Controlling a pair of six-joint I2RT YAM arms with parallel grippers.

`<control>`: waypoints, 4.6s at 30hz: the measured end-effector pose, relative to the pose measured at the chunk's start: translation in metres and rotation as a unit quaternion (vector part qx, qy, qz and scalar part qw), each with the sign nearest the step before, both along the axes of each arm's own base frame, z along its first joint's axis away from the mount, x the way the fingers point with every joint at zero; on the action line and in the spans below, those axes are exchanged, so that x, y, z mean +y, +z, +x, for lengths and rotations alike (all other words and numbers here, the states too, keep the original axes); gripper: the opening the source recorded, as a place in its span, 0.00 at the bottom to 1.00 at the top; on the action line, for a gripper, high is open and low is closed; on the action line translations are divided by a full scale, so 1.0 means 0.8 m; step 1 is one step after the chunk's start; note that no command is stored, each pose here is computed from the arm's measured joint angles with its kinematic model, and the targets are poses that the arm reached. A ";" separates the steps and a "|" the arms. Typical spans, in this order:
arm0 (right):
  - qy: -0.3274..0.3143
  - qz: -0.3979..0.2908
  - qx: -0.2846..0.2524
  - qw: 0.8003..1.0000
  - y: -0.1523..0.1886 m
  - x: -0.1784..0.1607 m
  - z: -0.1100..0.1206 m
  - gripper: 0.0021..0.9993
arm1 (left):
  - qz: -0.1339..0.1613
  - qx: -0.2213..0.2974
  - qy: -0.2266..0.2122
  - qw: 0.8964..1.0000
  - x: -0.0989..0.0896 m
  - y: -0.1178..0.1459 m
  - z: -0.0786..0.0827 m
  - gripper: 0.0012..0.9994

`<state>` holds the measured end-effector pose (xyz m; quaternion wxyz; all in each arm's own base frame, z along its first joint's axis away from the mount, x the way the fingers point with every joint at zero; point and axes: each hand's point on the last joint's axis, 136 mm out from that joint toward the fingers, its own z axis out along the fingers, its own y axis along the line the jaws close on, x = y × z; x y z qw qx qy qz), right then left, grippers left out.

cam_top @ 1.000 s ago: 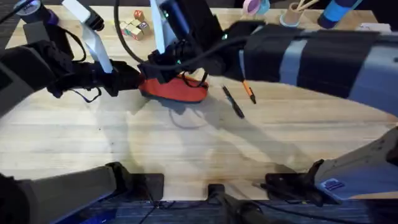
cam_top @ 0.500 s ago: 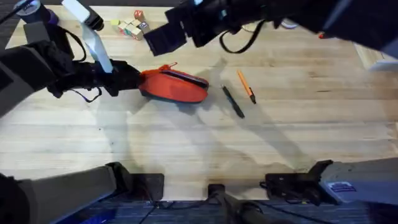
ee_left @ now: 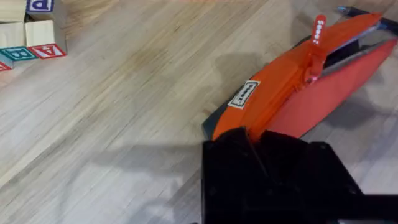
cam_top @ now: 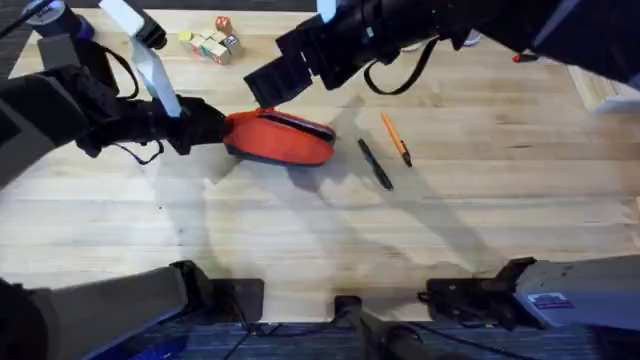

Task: Unzip the bag, pick up the pens from the table one at a time and place them inside, then zip the bag closed.

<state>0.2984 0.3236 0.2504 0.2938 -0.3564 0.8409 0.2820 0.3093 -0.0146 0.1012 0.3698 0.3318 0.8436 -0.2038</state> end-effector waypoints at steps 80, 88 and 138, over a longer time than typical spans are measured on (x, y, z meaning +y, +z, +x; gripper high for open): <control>0.256 -0.149 -0.087 0.951 -0.115 0.015 0.004 0.03 | 0.092 0.003 0.032 0.995 -0.023 0.172 -0.141 0.99; 0.263 -0.157 -0.073 0.949 -0.146 0.021 0.011 0.03 | 0.092 0.003 0.033 0.995 -0.023 0.172 -0.141 0.99; 0.261 -0.164 -0.060 0.949 -0.152 0.016 0.009 1.00 | 0.095 0.008 0.034 0.995 -0.022 0.170 -0.143 0.99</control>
